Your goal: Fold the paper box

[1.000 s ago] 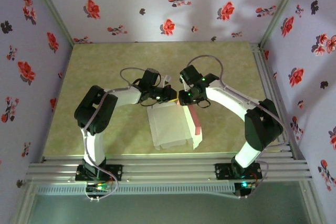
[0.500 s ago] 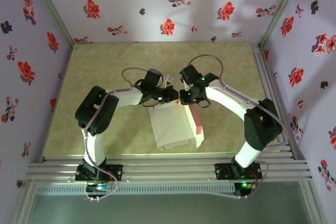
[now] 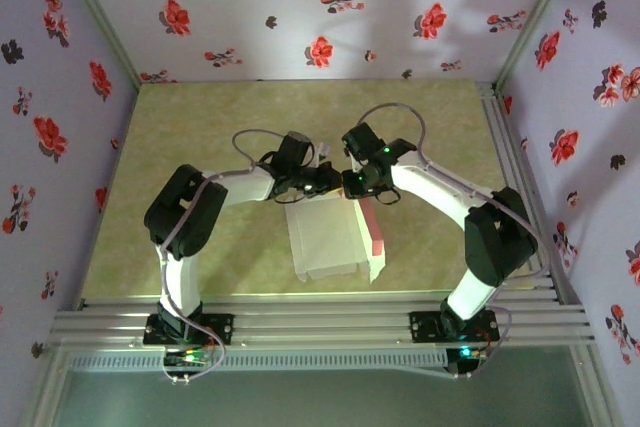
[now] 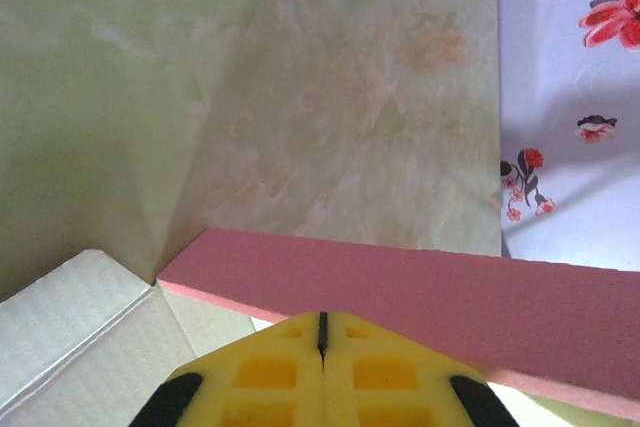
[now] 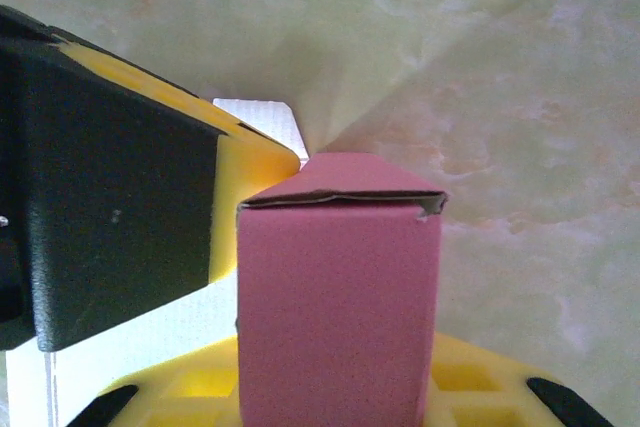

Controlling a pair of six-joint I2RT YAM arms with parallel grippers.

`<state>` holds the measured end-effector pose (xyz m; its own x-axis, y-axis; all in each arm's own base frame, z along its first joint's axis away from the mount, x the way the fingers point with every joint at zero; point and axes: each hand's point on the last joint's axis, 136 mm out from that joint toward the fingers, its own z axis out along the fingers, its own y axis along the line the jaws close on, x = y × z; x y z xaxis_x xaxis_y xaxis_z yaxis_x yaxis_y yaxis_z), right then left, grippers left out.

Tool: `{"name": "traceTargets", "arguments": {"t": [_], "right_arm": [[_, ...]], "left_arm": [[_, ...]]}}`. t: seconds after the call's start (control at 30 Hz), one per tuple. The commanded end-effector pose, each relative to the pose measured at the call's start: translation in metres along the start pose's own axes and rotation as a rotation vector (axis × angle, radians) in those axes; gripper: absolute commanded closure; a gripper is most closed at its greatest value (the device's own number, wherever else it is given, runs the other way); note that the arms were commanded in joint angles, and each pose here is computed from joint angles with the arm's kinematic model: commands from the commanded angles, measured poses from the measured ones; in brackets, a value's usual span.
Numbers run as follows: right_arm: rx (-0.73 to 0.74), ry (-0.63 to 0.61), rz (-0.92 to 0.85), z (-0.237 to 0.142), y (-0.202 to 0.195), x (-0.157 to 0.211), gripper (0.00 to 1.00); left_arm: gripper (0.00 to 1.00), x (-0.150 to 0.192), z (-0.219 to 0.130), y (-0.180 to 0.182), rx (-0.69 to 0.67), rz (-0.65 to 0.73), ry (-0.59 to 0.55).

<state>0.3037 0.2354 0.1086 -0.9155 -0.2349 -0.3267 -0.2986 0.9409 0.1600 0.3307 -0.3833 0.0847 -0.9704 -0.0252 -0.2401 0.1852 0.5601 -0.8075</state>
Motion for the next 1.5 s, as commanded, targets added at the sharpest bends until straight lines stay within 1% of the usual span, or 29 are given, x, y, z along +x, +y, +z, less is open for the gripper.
{"name": "traceTargets", "arguments": {"t": [0.0,0.1,0.17,0.27,0.33,0.4,0.53,0.63,0.73,0.8,0.93,1.1,1.27,1.4,1.47], "right_arm": [[-0.132,-0.009,-0.072,0.005,0.045,-0.003,0.71],[-0.077,-0.028,-0.065,0.002,0.034,-0.008,0.71],[-0.069,-0.027,-0.067,0.002,0.031,-0.009,0.71],[-0.093,-0.023,-0.094,0.000,0.033,-0.010,0.71],[-0.152,-0.019,-0.144,-0.001,0.040,-0.011,0.71],[-0.179,-0.018,-0.191,-0.004,0.044,-0.014,0.70],[-0.165,0.016,-0.272,-0.006,0.046,-0.024,0.68],[-0.180,0.037,-0.315,-0.005,0.050,-0.029,0.67],[-0.188,0.062,-0.344,-0.002,0.052,-0.033,0.65],[-0.192,0.075,-0.356,-0.001,0.054,-0.035,0.63],[-0.192,0.083,-0.372,-0.001,0.056,-0.039,0.59],[-0.201,0.074,-0.342,-0.005,0.059,-0.042,0.46],[-0.264,0.030,-0.259,-0.013,0.068,-0.042,0.37],[-0.284,-0.038,-0.161,-0.018,0.068,-0.045,0.32],[-0.287,-0.061,-0.118,-0.019,0.067,-0.046,0.30]], "left_arm": [[1.00,0.003,0.013,-0.032,0.059,0.062,-0.024],[0.99,0.003,0.002,-0.032,0.047,0.081,-0.049],[0.97,0.001,-0.009,-0.033,0.046,0.091,-0.068],[0.95,-0.005,-0.029,-0.030,0.052,0.103,-0.095],[0.94,-0.010,-0.044,-0.024,0.047,0.124,-0.115],[0.93,-0.011,-0.059,-0.019,0.048,0.142,-0.121],[0.86,-0.016,-0.091,-0.013,0.078,0.171,-0.152],[0.81,-0.017,-0.113,-0.012,0.106,0.223,-0.170],[0.78,-0.010,-0.128,-0.012,0.118,0.305,-0.177],[0.78,-0.007,-0.134,-0.005,0.103,0.331,-0.178],[0.78,-0.006,-0.141,0.010,0.083,0.310,-0.191],[0.78,-0.008,-0.140,0.014,0.102,0.298,-0.218],[0.77,-0.020,-0.137,0.006,0.163,0.273,-0.250],[0.73,-0.034,-0.138,-0.006,0.205,0.261,-0.288],[0.71,-0.040,-0.138,-0.007,0.198,0.249,-0.293]]}}
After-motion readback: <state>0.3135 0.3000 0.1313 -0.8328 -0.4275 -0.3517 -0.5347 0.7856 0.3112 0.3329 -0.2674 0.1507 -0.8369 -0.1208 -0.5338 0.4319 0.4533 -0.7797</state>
